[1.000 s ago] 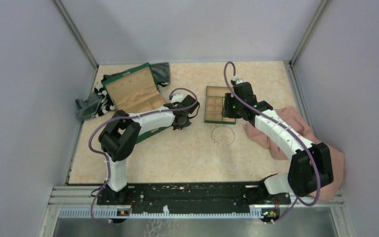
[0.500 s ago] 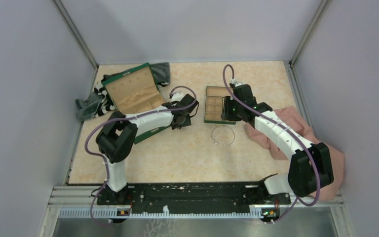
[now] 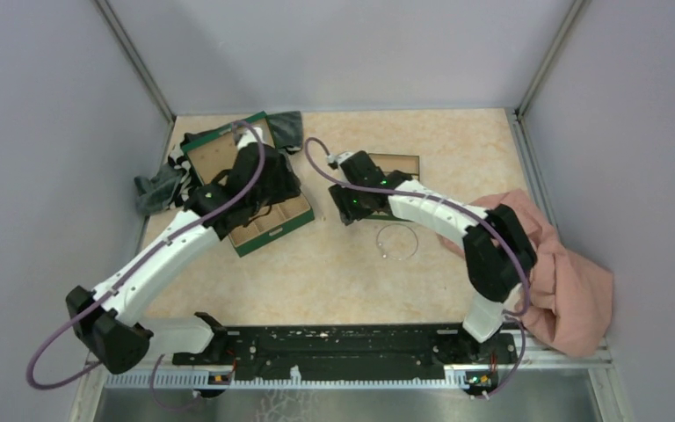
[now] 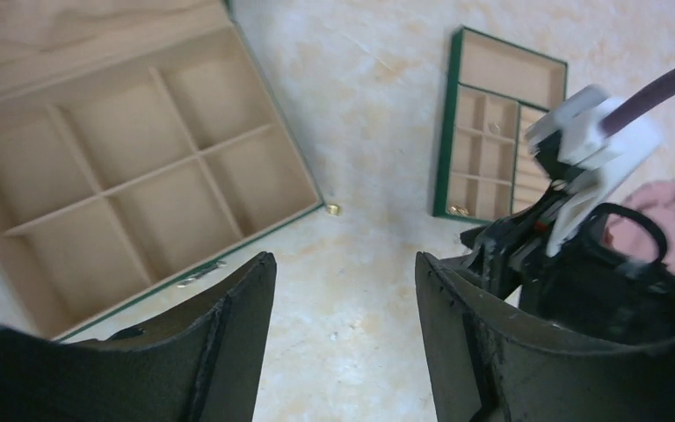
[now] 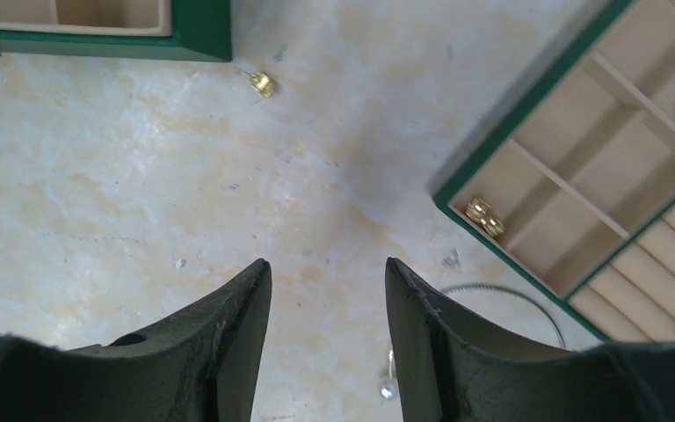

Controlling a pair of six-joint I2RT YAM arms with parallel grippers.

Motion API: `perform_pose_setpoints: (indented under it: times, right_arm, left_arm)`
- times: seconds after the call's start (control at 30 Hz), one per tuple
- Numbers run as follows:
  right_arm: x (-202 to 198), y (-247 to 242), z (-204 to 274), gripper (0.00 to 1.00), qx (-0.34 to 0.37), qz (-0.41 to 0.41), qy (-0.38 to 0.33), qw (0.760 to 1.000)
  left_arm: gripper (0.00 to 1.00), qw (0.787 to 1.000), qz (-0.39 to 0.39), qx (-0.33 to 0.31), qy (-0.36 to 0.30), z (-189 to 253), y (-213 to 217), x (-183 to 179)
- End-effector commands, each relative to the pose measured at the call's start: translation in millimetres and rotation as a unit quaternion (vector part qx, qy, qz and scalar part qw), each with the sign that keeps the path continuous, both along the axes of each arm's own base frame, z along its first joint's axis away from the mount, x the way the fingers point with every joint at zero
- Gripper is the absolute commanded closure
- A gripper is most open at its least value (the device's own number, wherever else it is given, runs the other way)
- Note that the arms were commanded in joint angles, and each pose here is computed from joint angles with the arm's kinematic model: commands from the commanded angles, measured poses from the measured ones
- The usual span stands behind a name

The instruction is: Organize the mixed jewelry

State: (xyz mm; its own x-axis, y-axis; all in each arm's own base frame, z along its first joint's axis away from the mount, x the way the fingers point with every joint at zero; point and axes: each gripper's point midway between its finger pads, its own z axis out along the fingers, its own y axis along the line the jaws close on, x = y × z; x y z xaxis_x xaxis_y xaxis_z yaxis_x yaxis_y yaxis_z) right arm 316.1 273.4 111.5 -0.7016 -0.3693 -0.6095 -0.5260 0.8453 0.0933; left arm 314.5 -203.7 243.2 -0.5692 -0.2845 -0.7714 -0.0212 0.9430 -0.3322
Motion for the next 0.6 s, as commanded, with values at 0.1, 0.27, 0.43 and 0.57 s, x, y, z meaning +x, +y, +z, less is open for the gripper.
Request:
perform_pose_setpoints:
  times: [0.1,0.27,0.43,0.57]
  right_arm:
    - [28,56,-18,0.47,-0.019,0.107,-0.018,0.994]
    - [39,74,-40,0.46,-0.028,0.134,-0.013,0.990]
    - [42,85,-53,0.47,-0.018,0.141,-0.007,0.990]
    - [40,91,-60,0.47,-0.006,0.141,-0.005,0.990]
  left_arm:
    - [0.32,0.996,0.074,0.006,0.042,-22,96,-13]
    - [0.31,0.994,0.095,0.016,0.043,-25,115,-20]
    - [0.29,0.993,0.106,0.013,0.045,-25,119,-22]
    - [0.29,0.992,0.115,0.022,0.046,-27,128,-22]
